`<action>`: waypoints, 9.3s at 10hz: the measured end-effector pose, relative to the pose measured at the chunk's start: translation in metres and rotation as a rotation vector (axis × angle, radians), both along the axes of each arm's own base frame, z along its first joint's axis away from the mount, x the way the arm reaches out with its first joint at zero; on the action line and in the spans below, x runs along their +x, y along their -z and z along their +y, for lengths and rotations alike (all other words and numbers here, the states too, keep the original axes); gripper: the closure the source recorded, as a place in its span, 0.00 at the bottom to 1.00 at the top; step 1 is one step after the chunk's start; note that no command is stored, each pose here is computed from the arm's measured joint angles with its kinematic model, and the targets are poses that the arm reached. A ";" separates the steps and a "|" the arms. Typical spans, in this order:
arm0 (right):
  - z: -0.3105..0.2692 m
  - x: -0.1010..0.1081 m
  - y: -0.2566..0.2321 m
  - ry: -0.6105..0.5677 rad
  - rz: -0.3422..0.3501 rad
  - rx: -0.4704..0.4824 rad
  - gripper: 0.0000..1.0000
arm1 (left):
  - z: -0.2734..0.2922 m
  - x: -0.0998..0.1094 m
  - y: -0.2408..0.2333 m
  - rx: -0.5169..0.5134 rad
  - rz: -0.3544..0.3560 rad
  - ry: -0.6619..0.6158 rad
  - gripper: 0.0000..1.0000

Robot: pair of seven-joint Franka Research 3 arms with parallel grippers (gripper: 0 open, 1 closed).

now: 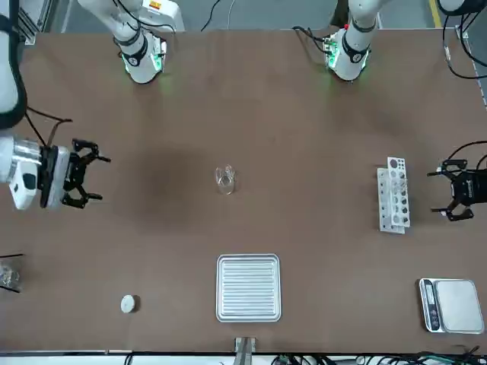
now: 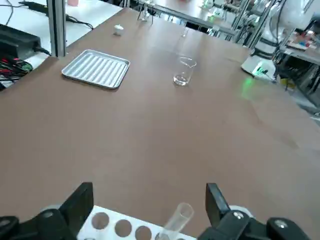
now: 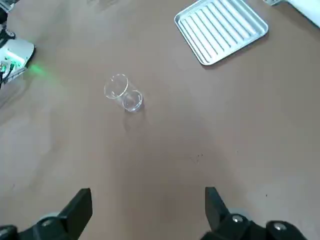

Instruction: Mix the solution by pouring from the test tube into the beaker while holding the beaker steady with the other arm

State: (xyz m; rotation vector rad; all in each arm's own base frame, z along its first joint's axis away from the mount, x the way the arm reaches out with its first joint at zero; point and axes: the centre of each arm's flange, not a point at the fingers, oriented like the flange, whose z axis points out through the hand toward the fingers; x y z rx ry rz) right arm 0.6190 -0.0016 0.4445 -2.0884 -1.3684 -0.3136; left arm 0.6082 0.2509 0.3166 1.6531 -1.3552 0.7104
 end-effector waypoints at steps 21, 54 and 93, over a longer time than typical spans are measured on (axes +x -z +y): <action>0.172 -0.083 0.317 -0.077 -0.350 0.571 0.01 | -0.015 -0.041 0.153 -0.325 -0.200 0.038 0.62; 0.257 -0.133 0.365 0.032 -0.390 0.625 0.02 | -0.048 -0.028 0.057 -0.349 -0.273 0.129 0.78; 0.275 -0.133 0.371 0.035 -0.394 0.628 0.26 | -0.739 -0.087 0.019 0.662 -0.242 0.146 0.78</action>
